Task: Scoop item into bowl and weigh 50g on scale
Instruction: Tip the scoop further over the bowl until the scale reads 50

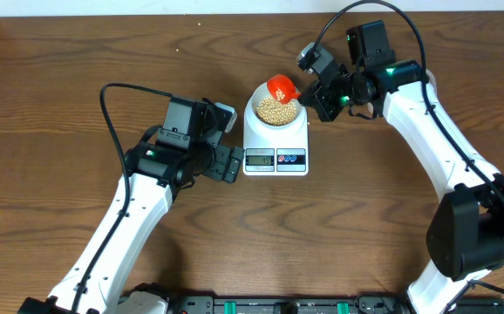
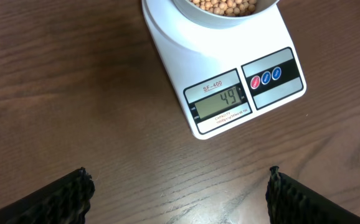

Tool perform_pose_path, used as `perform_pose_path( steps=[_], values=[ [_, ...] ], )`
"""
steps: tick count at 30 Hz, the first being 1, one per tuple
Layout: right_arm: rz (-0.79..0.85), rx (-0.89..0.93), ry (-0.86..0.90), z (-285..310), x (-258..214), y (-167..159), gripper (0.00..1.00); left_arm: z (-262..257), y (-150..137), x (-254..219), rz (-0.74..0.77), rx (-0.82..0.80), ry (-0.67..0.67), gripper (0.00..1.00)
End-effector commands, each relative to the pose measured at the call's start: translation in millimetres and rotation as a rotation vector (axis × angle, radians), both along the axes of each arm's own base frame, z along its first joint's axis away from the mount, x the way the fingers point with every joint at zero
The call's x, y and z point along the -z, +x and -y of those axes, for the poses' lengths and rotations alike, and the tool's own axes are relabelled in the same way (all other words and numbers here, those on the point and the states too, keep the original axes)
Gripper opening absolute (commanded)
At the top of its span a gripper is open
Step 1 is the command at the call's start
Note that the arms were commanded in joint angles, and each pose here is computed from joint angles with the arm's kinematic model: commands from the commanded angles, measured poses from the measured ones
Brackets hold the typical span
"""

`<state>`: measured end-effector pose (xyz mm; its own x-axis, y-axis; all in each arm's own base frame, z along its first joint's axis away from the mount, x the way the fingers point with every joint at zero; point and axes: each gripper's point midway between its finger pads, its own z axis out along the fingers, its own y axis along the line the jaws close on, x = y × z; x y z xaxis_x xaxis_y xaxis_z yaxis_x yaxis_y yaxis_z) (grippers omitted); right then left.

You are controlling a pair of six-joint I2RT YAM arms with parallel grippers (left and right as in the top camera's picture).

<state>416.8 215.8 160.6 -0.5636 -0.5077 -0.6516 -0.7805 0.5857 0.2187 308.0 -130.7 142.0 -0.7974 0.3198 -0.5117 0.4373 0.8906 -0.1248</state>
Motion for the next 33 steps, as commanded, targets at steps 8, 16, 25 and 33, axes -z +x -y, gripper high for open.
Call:
perform_pose_path(
  steps=[8,16,25,33],
  values=[
    [0.098,-0.029,-0.047,4.4,-13.9,7.0,0.01,0.0,-1.0,1.9,-0.007,0.003,-0.004,0.91],
    [0.148,-0.053,-0.116,8.5,-9.8,10.2,0.01,0.0,-0.9,1.9,-0.007,0.003,-0.004,0.91],
    [0.167,-0.072,-0.143,4.8,-8.3,8.9,0.01,0.0,-0.9,1.9,-0.007,0.003,-0.004,0.91],
    [0.213,-0.146,-0.171,2.4,-7.5,6.2,0.01,0.0,-0.9,1.9,-0.007,0.003,-0.004,0.91]
  ],
)
